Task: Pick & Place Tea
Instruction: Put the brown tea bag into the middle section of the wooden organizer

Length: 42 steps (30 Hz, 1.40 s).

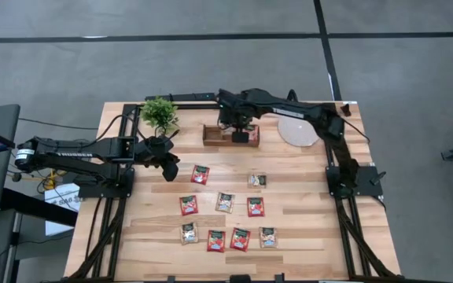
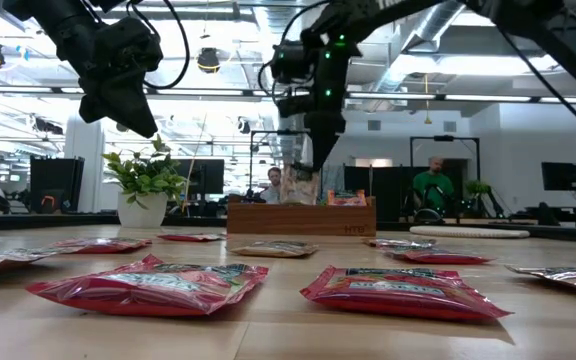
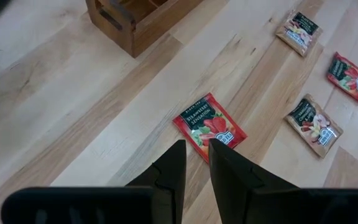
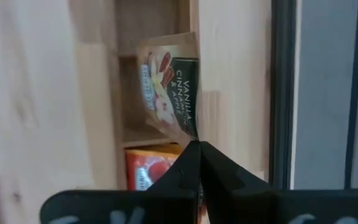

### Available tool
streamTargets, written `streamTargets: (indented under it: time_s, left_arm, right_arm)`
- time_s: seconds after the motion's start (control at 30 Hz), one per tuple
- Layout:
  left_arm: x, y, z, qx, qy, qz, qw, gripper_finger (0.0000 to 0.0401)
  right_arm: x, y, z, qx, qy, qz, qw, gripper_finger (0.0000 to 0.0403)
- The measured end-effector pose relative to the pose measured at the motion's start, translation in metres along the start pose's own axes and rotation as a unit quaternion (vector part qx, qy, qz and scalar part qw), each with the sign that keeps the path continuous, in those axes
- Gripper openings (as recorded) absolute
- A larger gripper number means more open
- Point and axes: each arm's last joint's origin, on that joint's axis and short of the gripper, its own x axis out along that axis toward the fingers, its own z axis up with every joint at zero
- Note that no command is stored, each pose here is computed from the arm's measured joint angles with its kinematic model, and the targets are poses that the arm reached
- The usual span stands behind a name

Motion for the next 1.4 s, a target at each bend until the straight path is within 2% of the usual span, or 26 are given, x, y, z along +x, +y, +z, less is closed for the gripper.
streamTargets:
  time_s: [0.13,0.3,1.03,1.2,1.4]
  left_arm:
    - [0.0,0.0,0.0,0.005,0.0,0.0,1.0,0.006]
    - [0.0,0.0,0.0,0.012,-0.002,0.003,1.0,0.006]
    - [0.0,0.0,0.0,0.013,-0.006,0.009,1.0,0.006]
    - [0.0,0.0,0.0,0.013,-0.006,0.009,1.0,0.006]
    - [0.0,0.001,0.0,0.013,-0.006,0.009,1.0,0.006]
  right_arm:
    - [0.013,-0.005,-0.002,-0.001,0.031,0.004,1.0,0.0]
    - [0.019,-0.007,-0.002,-0.007,0.036,0.0,0.999,0.0]
    - [0.019,-0.007,-0.001,-0.019,0.026,0.005,0.999,0.0]
    - [0.019,-0.007,-0.001,-0.017,0.015,0.027,0.999,0.0]
    - [0.02,-0.009,-0.001,-0.014,0.011,0.026,0.999,0.0]
